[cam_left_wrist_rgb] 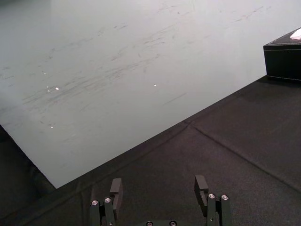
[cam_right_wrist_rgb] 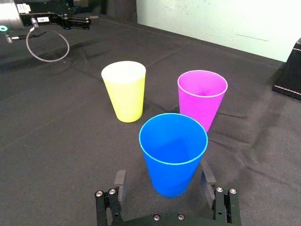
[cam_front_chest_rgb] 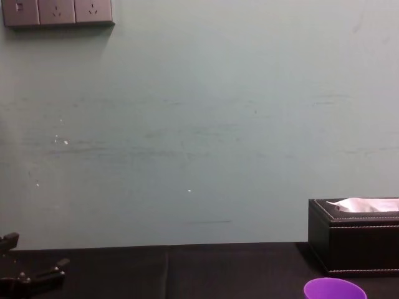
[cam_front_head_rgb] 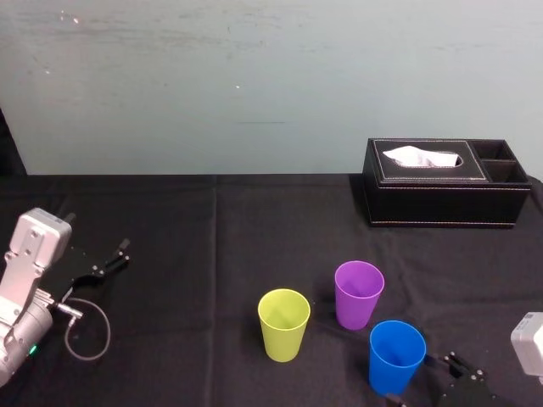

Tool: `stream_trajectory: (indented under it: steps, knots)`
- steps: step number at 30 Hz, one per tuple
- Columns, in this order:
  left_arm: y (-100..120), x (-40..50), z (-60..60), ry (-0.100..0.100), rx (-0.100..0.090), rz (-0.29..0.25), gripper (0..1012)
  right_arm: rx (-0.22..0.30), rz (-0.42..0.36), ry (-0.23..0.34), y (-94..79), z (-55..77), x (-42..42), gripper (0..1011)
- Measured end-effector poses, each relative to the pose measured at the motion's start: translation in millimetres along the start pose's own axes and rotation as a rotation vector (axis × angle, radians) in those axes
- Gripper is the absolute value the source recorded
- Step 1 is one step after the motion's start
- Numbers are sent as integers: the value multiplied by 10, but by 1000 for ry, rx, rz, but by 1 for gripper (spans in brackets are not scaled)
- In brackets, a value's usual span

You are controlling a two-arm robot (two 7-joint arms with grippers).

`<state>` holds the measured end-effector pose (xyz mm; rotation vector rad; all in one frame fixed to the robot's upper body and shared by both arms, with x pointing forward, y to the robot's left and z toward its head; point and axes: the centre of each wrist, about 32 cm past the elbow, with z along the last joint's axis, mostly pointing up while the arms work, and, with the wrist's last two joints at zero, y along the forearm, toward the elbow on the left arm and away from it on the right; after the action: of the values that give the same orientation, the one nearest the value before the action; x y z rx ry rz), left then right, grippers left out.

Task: Stack the three plastic cups sequentially using one hand.

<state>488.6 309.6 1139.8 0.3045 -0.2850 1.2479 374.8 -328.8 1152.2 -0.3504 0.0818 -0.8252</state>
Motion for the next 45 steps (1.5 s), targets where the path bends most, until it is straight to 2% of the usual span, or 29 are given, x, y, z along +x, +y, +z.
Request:
stream_trajectory:
  steps: [27, 45]
  knots:
    - [0, 0, 0, 0, 0, 0, 1000, 24, -3, 23, 220, 7, -14, 1000]
    - [0, 0, 0, 0, 0, 0, 1000, 26, -45, 39, 295, -5, -6, 1000]
